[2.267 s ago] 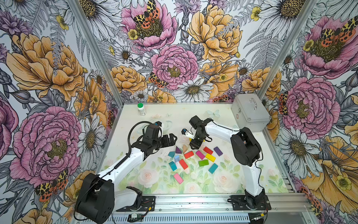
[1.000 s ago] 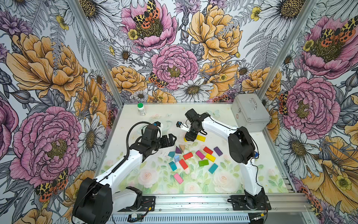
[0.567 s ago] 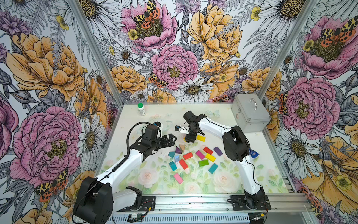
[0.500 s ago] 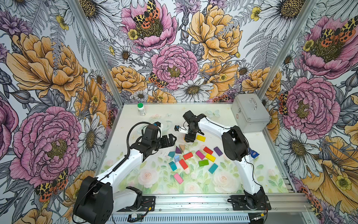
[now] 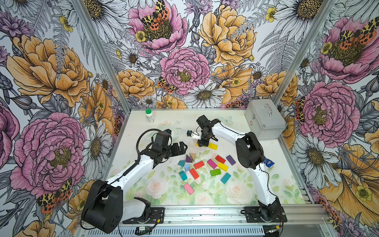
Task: Assemble a piece of candy with building blocks
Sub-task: Adjust the building block at the center of the board.
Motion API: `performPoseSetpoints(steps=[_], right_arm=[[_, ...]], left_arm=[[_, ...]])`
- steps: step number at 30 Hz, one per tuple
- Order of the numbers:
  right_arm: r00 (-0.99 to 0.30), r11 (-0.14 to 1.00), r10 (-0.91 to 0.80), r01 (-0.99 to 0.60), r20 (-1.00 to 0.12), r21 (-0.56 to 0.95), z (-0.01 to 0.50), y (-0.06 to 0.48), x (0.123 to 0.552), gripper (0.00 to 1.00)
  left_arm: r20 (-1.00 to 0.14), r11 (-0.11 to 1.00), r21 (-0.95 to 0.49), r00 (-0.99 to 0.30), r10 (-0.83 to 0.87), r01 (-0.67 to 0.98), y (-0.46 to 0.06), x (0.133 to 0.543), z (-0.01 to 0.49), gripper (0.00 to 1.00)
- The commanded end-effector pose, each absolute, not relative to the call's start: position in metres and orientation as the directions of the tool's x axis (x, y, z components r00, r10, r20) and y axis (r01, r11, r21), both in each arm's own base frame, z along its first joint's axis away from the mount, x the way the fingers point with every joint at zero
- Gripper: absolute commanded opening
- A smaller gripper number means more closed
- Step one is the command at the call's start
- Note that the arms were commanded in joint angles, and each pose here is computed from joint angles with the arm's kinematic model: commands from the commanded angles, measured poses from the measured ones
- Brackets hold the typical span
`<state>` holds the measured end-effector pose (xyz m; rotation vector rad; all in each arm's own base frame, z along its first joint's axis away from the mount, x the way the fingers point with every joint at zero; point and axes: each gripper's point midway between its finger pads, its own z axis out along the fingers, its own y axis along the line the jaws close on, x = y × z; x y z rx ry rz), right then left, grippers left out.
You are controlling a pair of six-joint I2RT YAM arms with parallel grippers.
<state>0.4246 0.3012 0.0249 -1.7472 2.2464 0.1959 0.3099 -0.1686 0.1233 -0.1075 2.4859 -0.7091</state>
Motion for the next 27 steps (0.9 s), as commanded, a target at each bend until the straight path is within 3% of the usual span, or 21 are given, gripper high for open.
performPoseSetpoints(steps=[1,27], right_arm=[[-0.281,0.311,-0.919,-0.948,-0.277,-0.069,0.02,0.286,0.433,0.22],[-0.371,0.372,-0.887,-0.927,-0.274,0.052,0.015,0.271,0.403,0.24]], left_arm=[[-0.508,0.851,-0.515,-0.835,-0.211,0.099,-0.176,0.319,0.137,0.99],[-0.518,0.854,-0.507,-0.835,-0.189,0.121,-0.182,0.317,0.135,0.99]])
